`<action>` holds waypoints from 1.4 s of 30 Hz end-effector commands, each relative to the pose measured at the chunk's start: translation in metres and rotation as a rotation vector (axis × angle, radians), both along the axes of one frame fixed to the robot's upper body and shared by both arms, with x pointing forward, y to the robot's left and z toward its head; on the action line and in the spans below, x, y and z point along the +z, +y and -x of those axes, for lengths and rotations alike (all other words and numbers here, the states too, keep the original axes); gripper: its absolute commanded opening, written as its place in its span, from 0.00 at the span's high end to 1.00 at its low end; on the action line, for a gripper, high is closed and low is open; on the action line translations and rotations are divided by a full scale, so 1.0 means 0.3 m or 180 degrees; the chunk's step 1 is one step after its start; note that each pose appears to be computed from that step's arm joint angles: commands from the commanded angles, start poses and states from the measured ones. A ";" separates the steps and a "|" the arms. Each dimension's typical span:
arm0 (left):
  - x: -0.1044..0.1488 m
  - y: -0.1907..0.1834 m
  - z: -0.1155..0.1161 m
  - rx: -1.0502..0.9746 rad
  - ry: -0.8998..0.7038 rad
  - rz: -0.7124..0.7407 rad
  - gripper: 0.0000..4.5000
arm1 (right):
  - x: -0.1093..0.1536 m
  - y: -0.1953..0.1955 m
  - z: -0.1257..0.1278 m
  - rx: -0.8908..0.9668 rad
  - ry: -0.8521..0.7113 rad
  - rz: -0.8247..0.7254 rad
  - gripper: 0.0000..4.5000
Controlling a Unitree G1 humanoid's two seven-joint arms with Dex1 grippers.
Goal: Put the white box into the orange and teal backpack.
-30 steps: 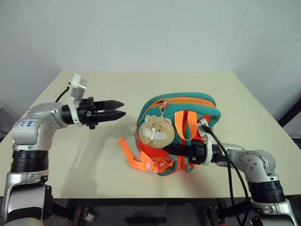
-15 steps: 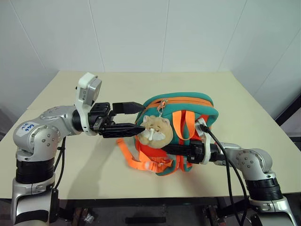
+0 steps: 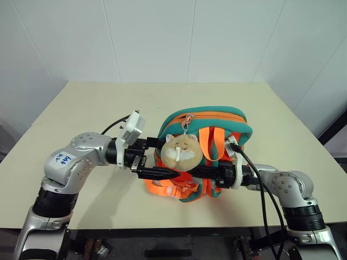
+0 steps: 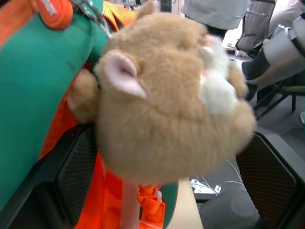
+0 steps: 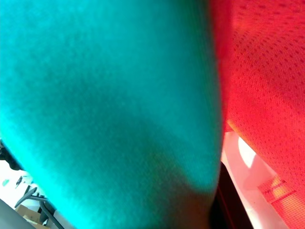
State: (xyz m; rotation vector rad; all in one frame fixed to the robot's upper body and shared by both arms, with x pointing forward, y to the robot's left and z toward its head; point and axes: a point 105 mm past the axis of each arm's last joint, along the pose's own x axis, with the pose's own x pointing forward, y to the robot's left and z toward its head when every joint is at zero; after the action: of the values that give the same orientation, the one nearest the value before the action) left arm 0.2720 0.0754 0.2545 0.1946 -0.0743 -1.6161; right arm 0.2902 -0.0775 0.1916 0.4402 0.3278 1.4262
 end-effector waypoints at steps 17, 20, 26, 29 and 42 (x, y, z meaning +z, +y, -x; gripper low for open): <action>0.171 -0.020 -0.002 0.0029 -0.0022 0.1092 0.13 | 0.010 0.017 0.025 0.0071 -0.0035 -0.0062 0.99; 0.171 -0.012 -0.001 0.0070 0.0026 0.1145 0.32 | 0.008 0.018 0.027 0.0070 -0.0030 -0.0060 0.99; 0.162 -0.004 -0.005 0.0137 0.0066 0.1168 0.64 | 0.008 0.020 0.027 0.0074 -0.0029 -0.0060 0.99; 0.155 0.001 -0.014 0.0205 0.0062 0.1169 0.67 | 0.007 0.022 0.027 0.0083 -0.0026 -0.0062 0.99; 0.184 0.264 -0.084 0.1013 -0.0133 0.0775 0.68 | 0.004 0.029 0.028 0.0095 -0.0019 -0.0073 0.99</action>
State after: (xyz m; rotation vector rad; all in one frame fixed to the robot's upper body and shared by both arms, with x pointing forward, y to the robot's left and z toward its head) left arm 0.2975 0.1395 0.2995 0.0277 -0.2105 -1.3188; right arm 0.2872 -0.0724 0.1901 0.4561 0.3224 1.4326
